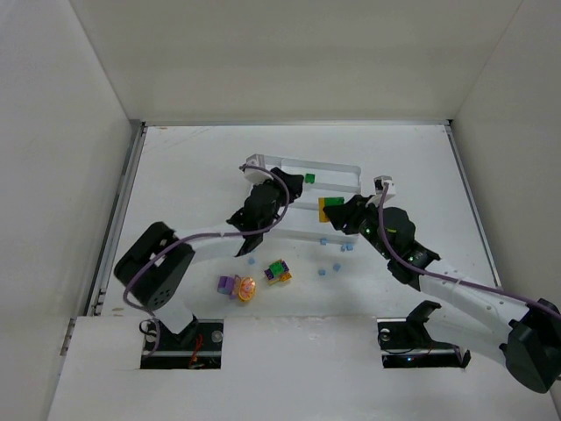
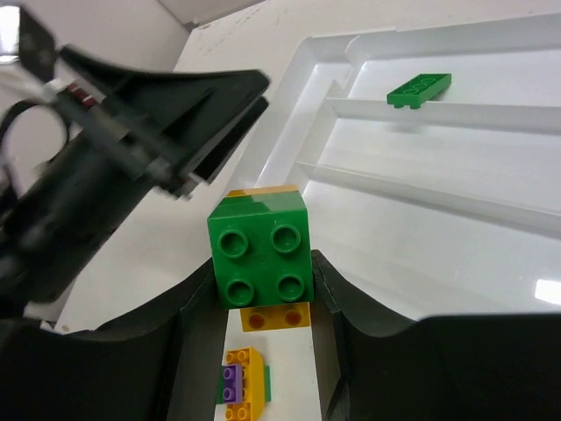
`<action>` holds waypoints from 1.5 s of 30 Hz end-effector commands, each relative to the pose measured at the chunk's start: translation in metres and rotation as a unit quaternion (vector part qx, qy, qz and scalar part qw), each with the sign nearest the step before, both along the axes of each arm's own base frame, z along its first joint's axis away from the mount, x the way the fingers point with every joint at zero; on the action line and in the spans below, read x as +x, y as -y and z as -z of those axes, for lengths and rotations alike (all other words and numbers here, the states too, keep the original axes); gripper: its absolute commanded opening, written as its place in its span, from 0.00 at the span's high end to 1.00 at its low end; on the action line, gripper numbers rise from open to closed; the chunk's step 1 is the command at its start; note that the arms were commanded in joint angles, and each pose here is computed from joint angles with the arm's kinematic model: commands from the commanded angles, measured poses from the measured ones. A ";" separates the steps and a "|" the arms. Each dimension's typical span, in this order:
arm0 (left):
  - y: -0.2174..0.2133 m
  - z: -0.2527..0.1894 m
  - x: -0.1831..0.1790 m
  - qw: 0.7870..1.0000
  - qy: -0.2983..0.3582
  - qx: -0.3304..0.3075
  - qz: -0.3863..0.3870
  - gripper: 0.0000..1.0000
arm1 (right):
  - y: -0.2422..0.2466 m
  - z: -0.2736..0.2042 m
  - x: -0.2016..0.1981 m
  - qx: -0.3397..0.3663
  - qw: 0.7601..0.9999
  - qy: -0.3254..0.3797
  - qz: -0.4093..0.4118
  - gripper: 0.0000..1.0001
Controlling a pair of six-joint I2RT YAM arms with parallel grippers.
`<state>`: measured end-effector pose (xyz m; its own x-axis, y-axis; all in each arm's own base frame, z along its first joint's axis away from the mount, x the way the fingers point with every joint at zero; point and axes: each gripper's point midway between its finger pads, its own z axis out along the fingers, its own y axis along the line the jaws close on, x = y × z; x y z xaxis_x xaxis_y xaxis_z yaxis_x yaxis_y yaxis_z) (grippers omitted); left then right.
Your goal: Sort the legos into containers by color
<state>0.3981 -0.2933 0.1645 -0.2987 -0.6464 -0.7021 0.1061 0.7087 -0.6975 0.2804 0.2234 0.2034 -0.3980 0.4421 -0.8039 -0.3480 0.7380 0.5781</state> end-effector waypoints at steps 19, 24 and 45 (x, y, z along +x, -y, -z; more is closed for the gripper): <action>0.018 -0.052 -0.111 0.979 0.070 -0.088 0.170 0.64 | -0.029 -0.034 0.034 0.142 0.989 -0.042 0.008 0.87; 0.025 -0.053 -0.117 0.978 0.081 -0.063 0.184 0.65 | -0.027 -0.035 0.042 0.142 0.989 -0.046 0.020 0.87; 0.061 -0.043 -0.116 0.973 0.085 -0.017 0.214 0.78 | -0.028 -0.034 0.036 0.159 0.986 -0.052 0.008 0.87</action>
